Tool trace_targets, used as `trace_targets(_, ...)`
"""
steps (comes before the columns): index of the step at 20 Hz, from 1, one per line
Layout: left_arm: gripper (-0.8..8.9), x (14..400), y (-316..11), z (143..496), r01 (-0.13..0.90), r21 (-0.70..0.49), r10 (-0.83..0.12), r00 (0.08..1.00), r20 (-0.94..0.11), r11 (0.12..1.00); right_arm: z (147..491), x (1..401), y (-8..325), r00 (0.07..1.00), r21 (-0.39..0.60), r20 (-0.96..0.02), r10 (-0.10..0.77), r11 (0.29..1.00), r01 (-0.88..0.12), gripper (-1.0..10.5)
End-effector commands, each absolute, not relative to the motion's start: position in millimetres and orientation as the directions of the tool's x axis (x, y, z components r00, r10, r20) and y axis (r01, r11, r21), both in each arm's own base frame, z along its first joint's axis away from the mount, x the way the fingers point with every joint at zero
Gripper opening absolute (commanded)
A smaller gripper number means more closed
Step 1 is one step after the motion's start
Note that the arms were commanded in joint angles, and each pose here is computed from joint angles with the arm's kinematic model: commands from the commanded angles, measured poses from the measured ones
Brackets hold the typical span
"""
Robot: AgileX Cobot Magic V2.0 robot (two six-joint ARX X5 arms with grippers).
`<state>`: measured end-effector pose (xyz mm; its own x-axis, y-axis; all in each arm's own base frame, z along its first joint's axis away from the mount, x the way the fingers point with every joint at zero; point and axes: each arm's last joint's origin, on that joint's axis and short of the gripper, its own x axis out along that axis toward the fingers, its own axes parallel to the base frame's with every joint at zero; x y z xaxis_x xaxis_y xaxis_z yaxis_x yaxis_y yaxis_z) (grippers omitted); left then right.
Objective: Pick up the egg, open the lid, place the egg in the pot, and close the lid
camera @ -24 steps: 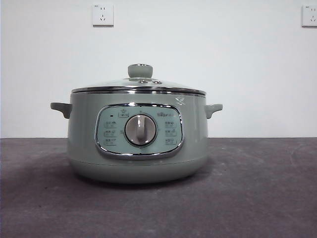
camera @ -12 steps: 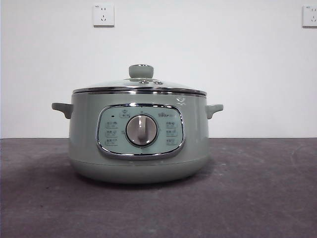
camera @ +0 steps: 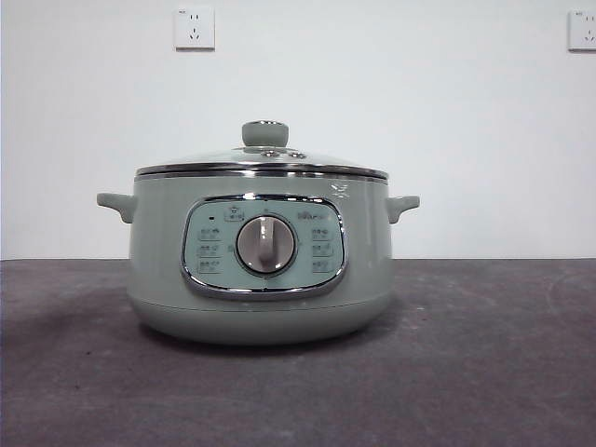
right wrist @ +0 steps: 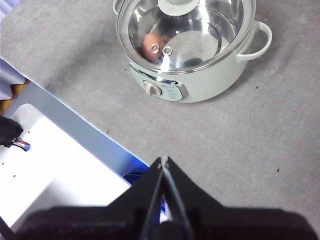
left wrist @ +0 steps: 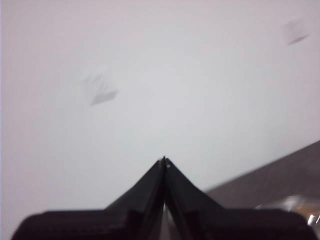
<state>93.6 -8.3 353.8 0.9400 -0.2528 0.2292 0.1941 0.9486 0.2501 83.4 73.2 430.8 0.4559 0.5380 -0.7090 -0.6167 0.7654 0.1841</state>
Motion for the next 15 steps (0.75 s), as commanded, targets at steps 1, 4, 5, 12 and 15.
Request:
trace_targets(1, -0.03, 92.6, -3.9, 301.9, 0.152, 0.167, -0.182, 0.966, 0.183, 0.974, 429.6, 82.0, 72.1, 0.450, 0.185, -0.719, 0.530, 0.770, -0.611, 0.0)
trace_targets(4, -0.04, 92.8, -0.2, 250.1, 0.069, 0.106, -0.082, 0.989, 0.123, 0.992, 429.8, 81.5, 71.7, 0.450, 0.185, -0.718, 0.531, 0.769, -0.611, 0.0)
trace_targets(5, -0.03, 93.7, 0.8, 234.3, 0.043, 0.082, -0.051, 0.994, 0.100, 0.996, 429.8, 81.5, 71.7, 0.450, 0.185, -0.718, 0.531, 0.769, -0.611, 0.0)
trace_targets(12, -0.03, 96.5, 3.3, 170.8, -0.035, 0.044, 0.034, 0.999, 0.024, 0.998, 430.1, 80.8, 71.1, 0.452, 0.185, -0.716, 0.532, 0.769, -0.612, 0.0)
trace_targets(15, -0.03, 96.9, 3.3, 160.9, -0.031, 0.045, 0.034, 0.998, -0.057, 0.999, 430.1, 80.8, 71.1, 0.452, 0.185, -0.716, 0.532, 0.769, -0.611, 0.0)
